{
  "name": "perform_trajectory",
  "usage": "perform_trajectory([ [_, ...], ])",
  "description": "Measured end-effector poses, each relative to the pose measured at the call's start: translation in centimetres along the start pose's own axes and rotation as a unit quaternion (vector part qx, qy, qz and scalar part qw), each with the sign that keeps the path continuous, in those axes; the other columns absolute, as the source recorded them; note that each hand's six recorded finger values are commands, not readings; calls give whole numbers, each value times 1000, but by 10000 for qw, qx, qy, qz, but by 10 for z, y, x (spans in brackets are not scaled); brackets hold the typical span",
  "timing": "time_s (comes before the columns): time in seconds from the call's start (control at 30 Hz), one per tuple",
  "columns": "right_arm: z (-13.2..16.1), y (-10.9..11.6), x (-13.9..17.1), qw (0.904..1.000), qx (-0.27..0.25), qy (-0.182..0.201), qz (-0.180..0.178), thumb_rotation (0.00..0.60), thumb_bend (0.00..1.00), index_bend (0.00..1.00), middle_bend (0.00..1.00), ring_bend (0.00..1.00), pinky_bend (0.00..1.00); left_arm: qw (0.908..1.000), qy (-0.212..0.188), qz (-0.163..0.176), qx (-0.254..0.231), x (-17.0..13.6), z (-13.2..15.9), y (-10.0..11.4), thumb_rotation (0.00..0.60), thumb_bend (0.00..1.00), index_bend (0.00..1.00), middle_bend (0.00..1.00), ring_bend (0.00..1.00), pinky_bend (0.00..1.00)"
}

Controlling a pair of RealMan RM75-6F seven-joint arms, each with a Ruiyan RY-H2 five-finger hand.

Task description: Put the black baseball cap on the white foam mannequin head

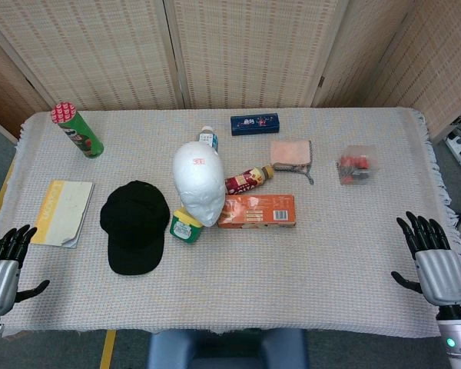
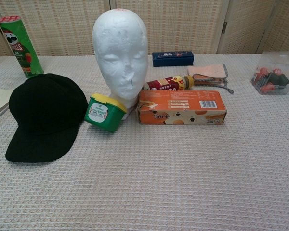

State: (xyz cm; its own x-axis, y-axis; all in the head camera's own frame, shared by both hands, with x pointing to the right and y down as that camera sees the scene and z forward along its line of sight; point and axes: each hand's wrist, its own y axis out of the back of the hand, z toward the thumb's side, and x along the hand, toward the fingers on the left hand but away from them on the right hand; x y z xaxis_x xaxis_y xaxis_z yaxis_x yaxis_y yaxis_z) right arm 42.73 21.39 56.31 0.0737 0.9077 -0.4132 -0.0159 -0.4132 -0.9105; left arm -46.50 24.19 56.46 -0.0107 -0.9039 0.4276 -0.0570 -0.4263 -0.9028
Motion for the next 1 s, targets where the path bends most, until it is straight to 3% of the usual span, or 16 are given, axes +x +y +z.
perform_trajectory([
  [0.13, 1, 0, 0, 10000, 12, 32, -2, 600, 54, 0, 0, 0, 0, 9999, -60, -105, -45, -2, 3, -3, 600, 133, 63, 95, 18, 178],
  [0.23, 3, -2, 0, 10000, 57, 55, -1, 600, 55, 0, 0, 0, 0, 9995, -219, -167, -165, -6, 9, -8, 600, 132, 84, 165, 73, 251],
  [0.33, 5, -5, -1, 9999, 121, 84, 17, 600, 54, 0, 0, 0, 0, 9988, -419, -165, -191, -12, 11, -18, 600, 127, 162, 405, 276, 461],
  [0.47, 8, -12, -2, 9996, 259, 113, 100, 600, 55, 0, 0, 0, 0, 9975, -692, 120, -93, -16, 13, -34, 600, 120, 359, 851, 695, 798],
  [0.57, 9, -16, -3, 9993, 316, 102, 151, 600, 56, 0, 0, 0, 0, 9951, -923, 361, -49, -18, 16, -50, 600, 128, 458, 990, 869, 953],
  [0.7, 9, -15, -3, 9994, 290, 103, 137, 600, 55, 0, 0, 0, 0, 9889, -1327, 664, -22, -21, 31, -73, 600, 146, 526, 1000, 990, 1000],
  [1.0, 5, -17, -8, 9994, 296, 6, 181, 600, 55, 0, 0, 0, 0, 9730, -1982, 1005, -625, -16, 97, -119, 600, 244, 564, 1000, 1000, 1000],
])
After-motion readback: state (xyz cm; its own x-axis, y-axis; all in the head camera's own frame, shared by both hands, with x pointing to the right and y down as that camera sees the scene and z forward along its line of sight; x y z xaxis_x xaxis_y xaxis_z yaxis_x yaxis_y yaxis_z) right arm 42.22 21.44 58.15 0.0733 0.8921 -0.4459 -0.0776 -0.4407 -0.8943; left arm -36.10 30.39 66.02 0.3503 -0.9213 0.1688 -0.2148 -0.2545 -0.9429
